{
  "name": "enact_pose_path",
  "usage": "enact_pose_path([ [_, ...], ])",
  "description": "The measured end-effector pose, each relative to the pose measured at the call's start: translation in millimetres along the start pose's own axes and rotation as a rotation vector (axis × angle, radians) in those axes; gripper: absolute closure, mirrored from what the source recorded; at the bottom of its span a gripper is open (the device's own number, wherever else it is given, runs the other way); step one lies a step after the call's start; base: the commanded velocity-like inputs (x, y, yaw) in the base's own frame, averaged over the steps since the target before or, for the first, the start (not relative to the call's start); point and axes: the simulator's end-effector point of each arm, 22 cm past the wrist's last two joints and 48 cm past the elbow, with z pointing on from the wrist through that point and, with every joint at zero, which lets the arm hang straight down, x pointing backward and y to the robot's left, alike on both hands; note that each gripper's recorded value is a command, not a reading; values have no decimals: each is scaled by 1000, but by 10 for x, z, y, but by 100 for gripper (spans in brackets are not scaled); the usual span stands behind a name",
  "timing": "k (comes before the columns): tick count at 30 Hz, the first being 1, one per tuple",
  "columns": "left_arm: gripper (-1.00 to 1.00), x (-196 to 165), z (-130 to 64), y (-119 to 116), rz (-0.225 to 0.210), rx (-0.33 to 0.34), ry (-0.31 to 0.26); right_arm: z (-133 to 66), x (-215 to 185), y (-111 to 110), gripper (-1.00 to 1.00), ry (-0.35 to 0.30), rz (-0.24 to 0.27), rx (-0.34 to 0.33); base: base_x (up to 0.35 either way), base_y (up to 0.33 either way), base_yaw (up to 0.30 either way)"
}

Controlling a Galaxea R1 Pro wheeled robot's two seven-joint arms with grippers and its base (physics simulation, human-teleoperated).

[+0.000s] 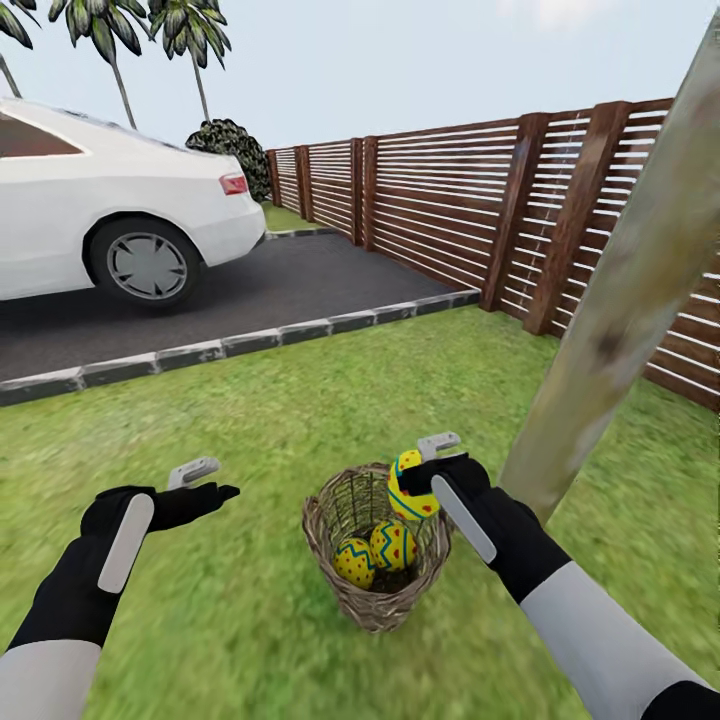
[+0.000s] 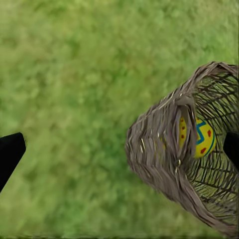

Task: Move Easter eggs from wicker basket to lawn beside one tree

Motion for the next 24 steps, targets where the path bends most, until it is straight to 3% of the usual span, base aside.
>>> enact_pose_path([
  [8,-100,-110,-111,-62,-1,0,2,-170,-182,-167,100,-22,-5,17,-9,0,0],
  [12,-100,-165,-165,-92,-1,0,3,-212,-17,-174,100,53,-26,14,0,0,0],
  [16,-100,-222,-221,-123,-1,0,3,-259,26,-203,100,80,-20,13,0,0,0],
  [19,-100,-264,-262,-145,-1,0,3,-281,51,-326,100,95,14,23,0,0,0],
  [24,-100,-329,-328,-181,-1,0,4,-337,130,-659,100,115,27,68,0,0,0],
])
